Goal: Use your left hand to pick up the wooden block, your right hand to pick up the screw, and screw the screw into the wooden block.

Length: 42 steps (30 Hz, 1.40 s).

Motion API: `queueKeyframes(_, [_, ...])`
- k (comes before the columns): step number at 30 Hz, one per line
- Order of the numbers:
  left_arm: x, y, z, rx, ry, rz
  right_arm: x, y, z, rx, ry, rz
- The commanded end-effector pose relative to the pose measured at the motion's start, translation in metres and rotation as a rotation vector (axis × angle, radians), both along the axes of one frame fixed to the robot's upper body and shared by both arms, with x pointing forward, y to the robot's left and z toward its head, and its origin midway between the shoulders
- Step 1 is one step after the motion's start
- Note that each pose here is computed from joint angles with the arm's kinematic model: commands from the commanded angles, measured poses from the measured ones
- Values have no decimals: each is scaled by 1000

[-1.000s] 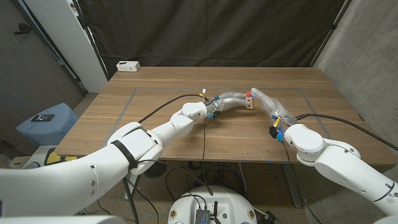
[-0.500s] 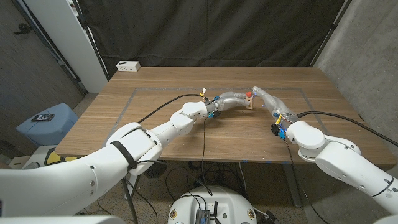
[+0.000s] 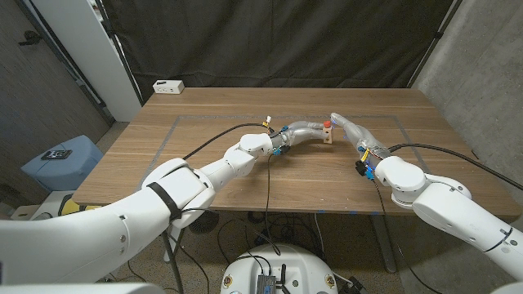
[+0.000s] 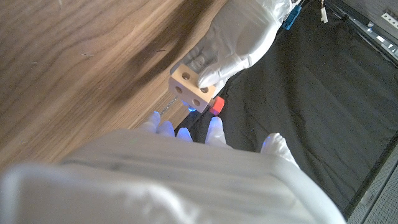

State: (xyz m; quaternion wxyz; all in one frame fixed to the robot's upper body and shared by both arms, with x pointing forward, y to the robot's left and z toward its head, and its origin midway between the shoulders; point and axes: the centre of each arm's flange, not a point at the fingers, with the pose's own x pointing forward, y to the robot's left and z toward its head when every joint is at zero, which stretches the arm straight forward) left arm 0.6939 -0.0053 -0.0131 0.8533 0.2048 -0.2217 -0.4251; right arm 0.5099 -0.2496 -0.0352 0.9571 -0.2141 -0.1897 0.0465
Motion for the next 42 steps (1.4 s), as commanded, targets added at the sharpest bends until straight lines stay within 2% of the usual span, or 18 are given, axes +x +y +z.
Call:
queueKeyframes(1, [1, -2, 1, 4, 0, 1, 8, 3, 4, -9, 0, 21])
queueKeyframes(22, [-3, -2, 0, 3, -9, -11, 3, 4, 1, 5, -9, 15])
queueKeyframes(42, [-7, -1, -2, 5, -14, -12, -1, -6, 5, -4, -26, -4])
